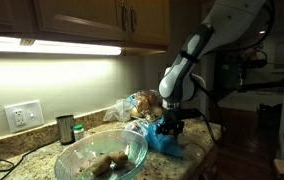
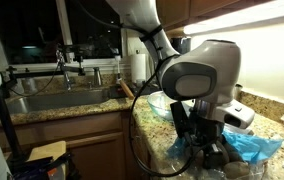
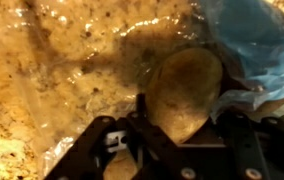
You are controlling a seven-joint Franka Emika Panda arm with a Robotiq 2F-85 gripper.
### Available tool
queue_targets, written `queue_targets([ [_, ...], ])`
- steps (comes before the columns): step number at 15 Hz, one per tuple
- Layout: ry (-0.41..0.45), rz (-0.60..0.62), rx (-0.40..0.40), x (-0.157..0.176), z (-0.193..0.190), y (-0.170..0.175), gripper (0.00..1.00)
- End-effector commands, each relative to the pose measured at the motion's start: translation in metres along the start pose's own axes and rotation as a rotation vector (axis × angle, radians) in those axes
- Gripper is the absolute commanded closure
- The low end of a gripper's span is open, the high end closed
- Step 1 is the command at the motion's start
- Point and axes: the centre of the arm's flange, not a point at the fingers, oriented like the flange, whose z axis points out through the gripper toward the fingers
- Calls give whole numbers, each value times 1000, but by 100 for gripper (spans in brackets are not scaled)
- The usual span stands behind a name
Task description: Remove three potatoes from the plastic bag and place them in the glass bowl on the left
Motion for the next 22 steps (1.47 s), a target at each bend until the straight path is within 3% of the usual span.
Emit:
queue_targets([
  [1, -8, -2, 3, -5, -8, -3, 64],
  [10, -5, -38, 6, -13, -36, -6, 64],
  [22, 57, -134, 8, -22, -102, -32, 64],
])
